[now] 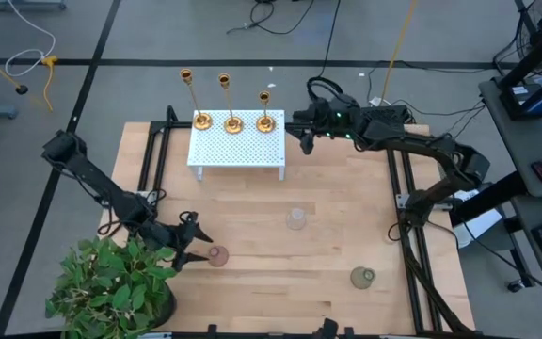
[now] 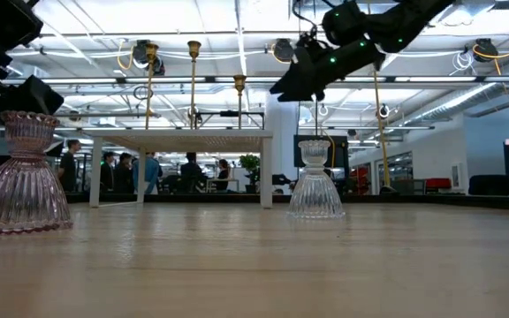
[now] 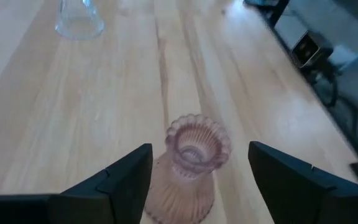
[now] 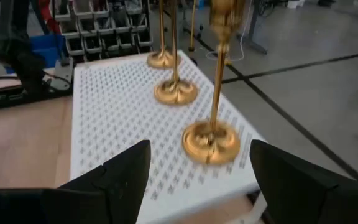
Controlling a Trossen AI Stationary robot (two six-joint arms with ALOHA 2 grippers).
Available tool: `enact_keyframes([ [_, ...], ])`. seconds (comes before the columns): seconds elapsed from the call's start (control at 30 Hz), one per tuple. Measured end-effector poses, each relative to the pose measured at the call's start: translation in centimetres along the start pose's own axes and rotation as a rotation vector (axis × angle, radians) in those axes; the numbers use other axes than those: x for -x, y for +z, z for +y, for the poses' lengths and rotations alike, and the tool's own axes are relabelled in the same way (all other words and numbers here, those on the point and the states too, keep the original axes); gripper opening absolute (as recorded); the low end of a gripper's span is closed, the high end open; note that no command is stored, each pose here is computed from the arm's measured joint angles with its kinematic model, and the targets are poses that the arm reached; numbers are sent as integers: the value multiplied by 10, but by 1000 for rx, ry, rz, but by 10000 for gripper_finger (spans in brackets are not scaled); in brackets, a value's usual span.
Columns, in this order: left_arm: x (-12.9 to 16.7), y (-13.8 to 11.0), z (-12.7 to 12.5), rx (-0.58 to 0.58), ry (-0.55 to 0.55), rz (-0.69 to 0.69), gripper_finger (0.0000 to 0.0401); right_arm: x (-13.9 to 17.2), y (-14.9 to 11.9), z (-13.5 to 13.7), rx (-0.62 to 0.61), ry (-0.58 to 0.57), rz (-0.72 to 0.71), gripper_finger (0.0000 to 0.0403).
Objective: Pick & Place candle stick holders
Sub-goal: Put the pink candle holder on the shelf
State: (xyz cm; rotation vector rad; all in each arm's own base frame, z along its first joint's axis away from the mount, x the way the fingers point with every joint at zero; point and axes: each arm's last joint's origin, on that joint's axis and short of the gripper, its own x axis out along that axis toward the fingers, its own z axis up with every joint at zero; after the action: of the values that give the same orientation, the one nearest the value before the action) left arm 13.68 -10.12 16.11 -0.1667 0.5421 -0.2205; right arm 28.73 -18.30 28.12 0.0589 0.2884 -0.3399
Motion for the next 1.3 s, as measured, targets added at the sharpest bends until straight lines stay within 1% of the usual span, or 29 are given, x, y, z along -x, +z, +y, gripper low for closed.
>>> enact_keyframes([
  [0.27, -3, -24, 11, 33, -22, -78, 280, 20, -18, 15, -24, 26, -108, 270],
  [0.4, -7, -29, 12, 28, -30, -105, 280, 24, -29, 27, -43, 58, -114, 270],
  [0.6, -18, -37, 11, 6, -14, -74, 280, 25, -40, 50, -19, 130, -103, 270],
  [0.7, -23, -39, 10, -15, -14, -77, 280, 24, -39, 59, -9, 159, -113, 270],
  [0.87, -31, -38, 7, -39, -23, -124, 280, 24, -38, 69, 2, 193, -123, 270],
  [1.03, -37, -44, 9, -64, 25, -124, 280, 24, -36, 75, 10, 211, -149, 270],
  [1.17, -41, -46, 9, -67, 42, -133, 265, 24, -36, 76, 9, 216, -150, 270],
  [1.3, -46, -43, 6, -88, 46, -139, 228, 24, -36, 76, 8, 215, -150, 270],
])
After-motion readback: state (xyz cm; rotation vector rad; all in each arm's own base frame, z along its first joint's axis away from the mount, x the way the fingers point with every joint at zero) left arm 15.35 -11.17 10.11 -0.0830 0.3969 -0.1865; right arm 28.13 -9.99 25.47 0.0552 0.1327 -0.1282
